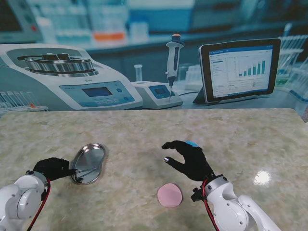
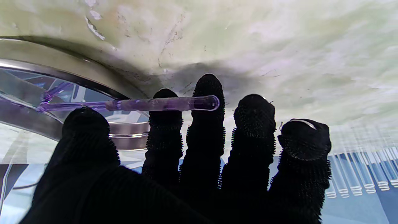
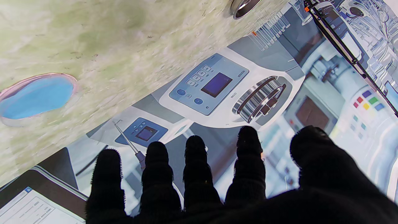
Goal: Line a culture dish with filter paper and press it flat with a glass rod
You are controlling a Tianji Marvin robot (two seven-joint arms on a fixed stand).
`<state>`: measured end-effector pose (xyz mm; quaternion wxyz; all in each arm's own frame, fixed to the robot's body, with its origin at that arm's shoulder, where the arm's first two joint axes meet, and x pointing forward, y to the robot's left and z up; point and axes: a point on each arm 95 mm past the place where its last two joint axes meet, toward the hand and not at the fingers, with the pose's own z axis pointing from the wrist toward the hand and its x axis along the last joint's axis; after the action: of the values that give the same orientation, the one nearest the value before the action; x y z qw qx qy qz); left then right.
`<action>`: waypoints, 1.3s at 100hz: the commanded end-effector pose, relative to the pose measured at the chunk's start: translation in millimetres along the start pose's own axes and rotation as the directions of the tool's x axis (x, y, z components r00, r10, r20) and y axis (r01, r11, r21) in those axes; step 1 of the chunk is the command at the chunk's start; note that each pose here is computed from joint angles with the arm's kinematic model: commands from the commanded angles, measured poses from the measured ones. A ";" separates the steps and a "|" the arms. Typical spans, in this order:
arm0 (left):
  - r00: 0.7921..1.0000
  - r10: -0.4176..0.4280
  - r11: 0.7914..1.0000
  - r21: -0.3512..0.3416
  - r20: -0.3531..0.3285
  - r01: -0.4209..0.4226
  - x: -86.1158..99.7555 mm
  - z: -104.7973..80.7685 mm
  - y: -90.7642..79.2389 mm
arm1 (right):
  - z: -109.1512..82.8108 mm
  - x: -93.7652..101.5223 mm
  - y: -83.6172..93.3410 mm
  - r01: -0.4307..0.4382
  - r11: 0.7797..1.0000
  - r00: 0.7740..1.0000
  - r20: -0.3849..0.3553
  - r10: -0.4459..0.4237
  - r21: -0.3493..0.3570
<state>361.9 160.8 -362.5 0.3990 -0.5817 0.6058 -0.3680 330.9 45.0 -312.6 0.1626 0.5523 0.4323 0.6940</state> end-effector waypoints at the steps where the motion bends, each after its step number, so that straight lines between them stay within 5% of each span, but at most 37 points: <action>1: 1.000 0.003 1.000 -0.006 0.004 -0.003 1.3 -1.8 -0.1 | -0.9 0.1 -3.3 -0.011 1.000 1.000 0.002 0.011 0.006; 44: 1.000 -0.019 0.996 0.092 0.018 0.017 -1.7 -12.3 -14.1 | -1.0 -0.4 -2.1 -0.015 1.000 1.000 0.003 0.015 0.001; 69: 0.978 -0.175 0.957 0.216 -0.110 0.195 14.1 -39.9 -34.6 | -0.5 0.6 -1.7 -0.009 1.000 1.000 -0.003 0.009 0.000; 104: 0.859 -0.362 0.850 0.251 -0.363 0.464 60.1 -86.8 -44.0 | 1.3 5.0 -4.3 -0.012 1.000 1.000 -0.006 0.012 0.000; 130: 0.699 -0.483 0.736 0.187 -0.528 0.650 107.2 -116.3 -34.5 | 1.9 8.1 -13.2 -0.030 1.000 1.000 -0.003 0.030 0.009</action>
<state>279.6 65.7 -287.4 0.2282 -0.5649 0.3808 -0.6956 329.7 54.7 -313.2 0.1552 0.5520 0.4300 0.6973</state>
